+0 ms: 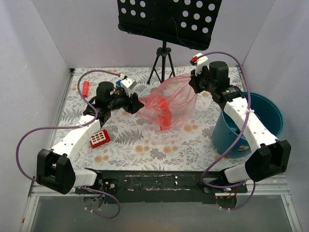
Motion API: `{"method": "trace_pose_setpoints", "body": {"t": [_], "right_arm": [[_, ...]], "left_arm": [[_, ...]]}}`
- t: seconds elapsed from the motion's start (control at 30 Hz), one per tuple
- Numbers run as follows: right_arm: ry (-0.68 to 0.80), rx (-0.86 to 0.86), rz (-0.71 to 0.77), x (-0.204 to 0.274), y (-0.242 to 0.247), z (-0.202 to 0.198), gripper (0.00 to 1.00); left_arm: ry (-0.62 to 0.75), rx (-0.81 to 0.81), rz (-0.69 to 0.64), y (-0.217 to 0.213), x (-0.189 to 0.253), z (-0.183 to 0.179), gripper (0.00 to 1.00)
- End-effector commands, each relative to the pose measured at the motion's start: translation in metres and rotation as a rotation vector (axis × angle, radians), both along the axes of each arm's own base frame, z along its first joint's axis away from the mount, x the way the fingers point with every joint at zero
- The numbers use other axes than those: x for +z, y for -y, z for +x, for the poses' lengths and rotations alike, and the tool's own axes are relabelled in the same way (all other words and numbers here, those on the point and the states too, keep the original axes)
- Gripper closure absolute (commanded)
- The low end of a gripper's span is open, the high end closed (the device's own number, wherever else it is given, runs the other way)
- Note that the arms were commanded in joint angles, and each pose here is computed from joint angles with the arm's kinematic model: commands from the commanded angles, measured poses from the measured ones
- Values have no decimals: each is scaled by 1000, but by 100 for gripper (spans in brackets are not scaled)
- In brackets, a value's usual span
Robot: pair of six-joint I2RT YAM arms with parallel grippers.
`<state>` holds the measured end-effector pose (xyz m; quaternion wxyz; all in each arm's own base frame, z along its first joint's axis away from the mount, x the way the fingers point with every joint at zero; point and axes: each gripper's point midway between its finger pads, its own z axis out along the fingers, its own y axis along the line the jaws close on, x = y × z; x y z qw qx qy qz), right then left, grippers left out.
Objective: Put the trash bags into the trash bin
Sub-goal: Unfold the trash bag at the center of the board.
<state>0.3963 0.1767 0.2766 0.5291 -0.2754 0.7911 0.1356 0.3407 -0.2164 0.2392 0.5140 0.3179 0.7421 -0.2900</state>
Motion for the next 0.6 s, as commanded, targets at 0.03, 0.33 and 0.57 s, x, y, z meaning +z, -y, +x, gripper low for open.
{"method": "trace_pose_setpoints", "body": {"t": [0.03,0.33,0.57], "right_arm": [[5,4,41,14,-5,2,99],[-232,460,-55,-28,-48,-73,81],[-119,715,-71,15,-163,-118,99]], "left_arm": [[-112,-46,-1,4,-31,-16,74],[-300,208,10,-65,-39,-27,100],[-404,346,-5,-85,4,-69,100]]}}
